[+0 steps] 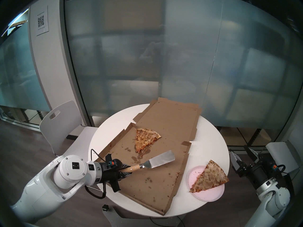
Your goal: Put pizza slice onto the plate
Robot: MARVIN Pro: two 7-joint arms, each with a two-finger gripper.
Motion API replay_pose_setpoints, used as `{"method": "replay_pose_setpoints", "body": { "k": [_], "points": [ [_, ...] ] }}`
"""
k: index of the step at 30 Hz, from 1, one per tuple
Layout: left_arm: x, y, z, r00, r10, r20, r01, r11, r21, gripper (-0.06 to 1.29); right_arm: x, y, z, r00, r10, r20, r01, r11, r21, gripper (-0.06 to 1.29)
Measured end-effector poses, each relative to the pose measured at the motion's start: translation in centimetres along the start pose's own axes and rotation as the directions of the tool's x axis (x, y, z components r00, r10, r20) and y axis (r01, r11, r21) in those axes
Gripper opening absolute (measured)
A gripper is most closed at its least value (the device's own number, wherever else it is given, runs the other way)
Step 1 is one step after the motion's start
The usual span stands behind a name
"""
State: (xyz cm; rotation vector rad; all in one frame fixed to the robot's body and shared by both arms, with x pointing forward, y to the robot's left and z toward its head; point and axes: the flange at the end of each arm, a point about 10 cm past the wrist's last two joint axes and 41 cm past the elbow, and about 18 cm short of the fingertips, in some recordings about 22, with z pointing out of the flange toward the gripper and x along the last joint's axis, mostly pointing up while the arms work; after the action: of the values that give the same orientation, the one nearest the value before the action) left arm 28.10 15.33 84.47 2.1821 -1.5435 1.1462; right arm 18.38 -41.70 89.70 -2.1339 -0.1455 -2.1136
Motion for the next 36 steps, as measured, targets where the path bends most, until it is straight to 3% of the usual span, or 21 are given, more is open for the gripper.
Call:
{"method": "replay_pose_setpoints", "body": {
  "k": [7,24,36],
  "points": [
    [-0.5,-0.6,0.6,1.0,-0.025,-0.004,0.025,1.0,-0.007,0.25,0.1,0.1,-0.1,1.0,-0.002,0.002,0.002,1.0,-0.005,1.24],
    [-1.0,-1.2,2.8,0.998,-0.062,-0.001,0.062,0.994,-0.095,0.25,0.1,-0.1,0.2,1.0,0.001,-0.001,-0.001,1.0,-0.012,1.24],
    [-1.0,-2.1,3.8,0.997,-0.072,0.034,0.076,0.988,-0.135,0.25,0.1,0.0,0.2,1.0,0.003,-0.001,-0.003,1.0,-0.019,1.24]
  ]
}}
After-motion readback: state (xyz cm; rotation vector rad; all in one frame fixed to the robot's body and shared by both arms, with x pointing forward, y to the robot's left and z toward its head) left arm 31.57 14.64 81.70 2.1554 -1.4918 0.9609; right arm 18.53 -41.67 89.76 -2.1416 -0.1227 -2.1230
